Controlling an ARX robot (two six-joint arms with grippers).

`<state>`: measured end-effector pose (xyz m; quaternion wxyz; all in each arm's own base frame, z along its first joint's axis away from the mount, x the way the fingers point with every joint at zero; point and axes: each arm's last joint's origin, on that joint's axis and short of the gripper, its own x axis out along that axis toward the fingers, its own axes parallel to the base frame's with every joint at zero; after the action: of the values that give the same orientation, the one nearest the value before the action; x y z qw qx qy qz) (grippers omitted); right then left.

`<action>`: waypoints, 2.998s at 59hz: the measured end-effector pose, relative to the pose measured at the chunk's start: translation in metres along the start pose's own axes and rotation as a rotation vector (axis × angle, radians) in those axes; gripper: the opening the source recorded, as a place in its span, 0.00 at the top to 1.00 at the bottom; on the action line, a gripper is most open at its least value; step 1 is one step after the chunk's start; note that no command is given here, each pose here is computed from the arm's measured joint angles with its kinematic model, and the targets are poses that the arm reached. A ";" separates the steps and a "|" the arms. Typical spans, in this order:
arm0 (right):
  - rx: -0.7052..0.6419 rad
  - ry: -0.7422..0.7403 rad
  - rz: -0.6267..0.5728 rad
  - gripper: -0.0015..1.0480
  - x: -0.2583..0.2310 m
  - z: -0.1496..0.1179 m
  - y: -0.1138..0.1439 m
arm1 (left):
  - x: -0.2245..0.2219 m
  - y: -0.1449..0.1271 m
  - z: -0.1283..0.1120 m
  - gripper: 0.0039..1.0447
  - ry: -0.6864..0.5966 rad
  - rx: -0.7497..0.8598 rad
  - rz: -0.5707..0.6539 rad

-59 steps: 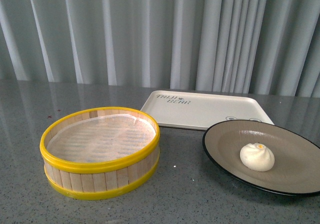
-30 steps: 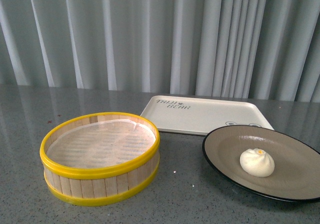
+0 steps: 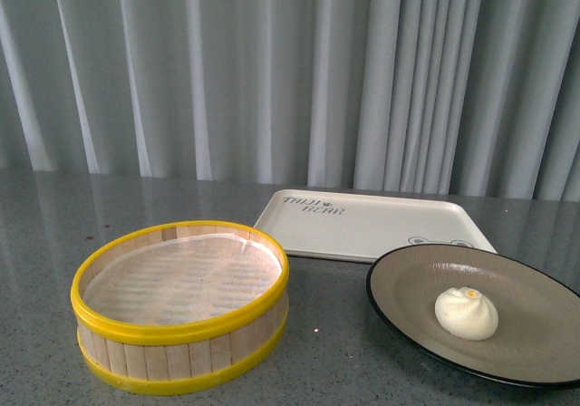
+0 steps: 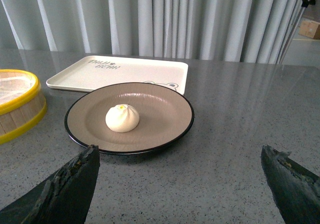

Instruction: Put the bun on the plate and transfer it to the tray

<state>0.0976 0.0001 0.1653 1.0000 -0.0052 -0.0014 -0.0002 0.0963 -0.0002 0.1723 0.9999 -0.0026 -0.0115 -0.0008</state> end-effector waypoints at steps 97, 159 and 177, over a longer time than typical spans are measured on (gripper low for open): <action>-1.429 0.469 0.649 0.08 0.171 0.000 0.022 | 0.000 0.000 0.000 0.06 -0.001 0.000 0.000; -1.509 0.409 0.597 0.95 0.180 -0.026 0.035 | 0.000 0.000 0.000 0.06 -0.001 0.000 0.000; -1.566 0.348 0.548 0.96 0.169 -0.031 0.030 | 0.000 0.000 0.000 0.06 -0.001 0.000 0.000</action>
<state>0.2662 0.0297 0.1340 0.6585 -0.6962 0.1542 0.2406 0.0962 -0.0002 0.1723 0.9999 -0.0024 -0.0119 -0.0008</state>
